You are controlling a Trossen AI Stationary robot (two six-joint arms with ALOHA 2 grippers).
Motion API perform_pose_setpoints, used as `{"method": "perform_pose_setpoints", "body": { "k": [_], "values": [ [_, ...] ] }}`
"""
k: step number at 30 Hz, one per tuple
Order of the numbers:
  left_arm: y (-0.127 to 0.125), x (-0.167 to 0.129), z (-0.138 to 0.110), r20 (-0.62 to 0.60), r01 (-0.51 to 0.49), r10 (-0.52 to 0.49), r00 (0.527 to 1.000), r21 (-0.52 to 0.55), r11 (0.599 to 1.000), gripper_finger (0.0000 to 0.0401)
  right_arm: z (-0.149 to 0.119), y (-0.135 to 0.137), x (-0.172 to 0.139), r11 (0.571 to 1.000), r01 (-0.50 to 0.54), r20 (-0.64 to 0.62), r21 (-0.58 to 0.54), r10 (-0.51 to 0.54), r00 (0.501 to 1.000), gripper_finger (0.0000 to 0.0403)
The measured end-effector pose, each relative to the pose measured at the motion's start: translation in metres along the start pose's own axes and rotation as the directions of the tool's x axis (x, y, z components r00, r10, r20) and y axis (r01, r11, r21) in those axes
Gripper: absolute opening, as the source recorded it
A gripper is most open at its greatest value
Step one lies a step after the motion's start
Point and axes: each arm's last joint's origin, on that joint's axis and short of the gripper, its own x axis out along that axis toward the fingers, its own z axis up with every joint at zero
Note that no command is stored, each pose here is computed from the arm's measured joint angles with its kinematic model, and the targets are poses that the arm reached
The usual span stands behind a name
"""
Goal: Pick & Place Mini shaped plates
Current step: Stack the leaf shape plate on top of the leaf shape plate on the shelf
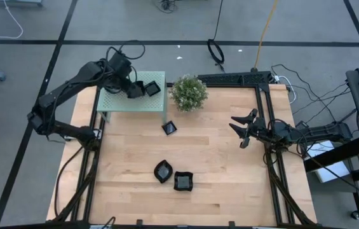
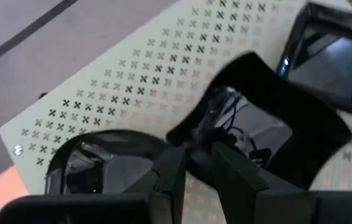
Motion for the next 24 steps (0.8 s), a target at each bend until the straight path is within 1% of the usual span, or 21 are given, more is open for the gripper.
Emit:
{"method": "perform_pose_setpoints", "body": {
  "k": [3, 6, 11, 19, 24],
  "values": [
    [-0.002, -0.006, -0.006, -0.024, 0.005, -0.004, 1.0, 0.038, 0.999, 0.0085, 0.0, 0.0, 0.0, 1.0, 0.0, 0.0, 0.0, 0.0, 1.0, 0.0144],
    [0.0, -0.011, -0.014, -0.072, 0.002, 0.002, 0.997, 0.052, 0.999, 0.0085, 0.0, 0.0, 0.0, 1.0, 0.0, 0.0, 0.0, 0.0, 1.0, 0.0144],
    [0.007, -0.009, -0.02, -0.156, -0.01, 0.02, 0.988, 0.066, 0.998, 0.0085, 0.0, 0.0, 0.0, 1.0, 0.0, 0.0, 0.0, 0.0, 1.0, 0.0144],
    [0.021, 0.005, -0.014, -0.192, -0.055, 0.063, 0.979, 0.045, 0.997, 0.0085, 0.0, 0.0, 0.0, 1.0, 0.0, 0.0, 0.0, 0.0, 1.0, 0.0144],
    [0.022, 0.006, -0.011, -0.157, -0.107, 0.11, 0.981, 0.028, 0.994, 0.0085, 0.0, 0.0, 0.0, 1.0, 0.0, 0.0, 0.0, 0.0, 1.0, 0.0144]
  ]
}}
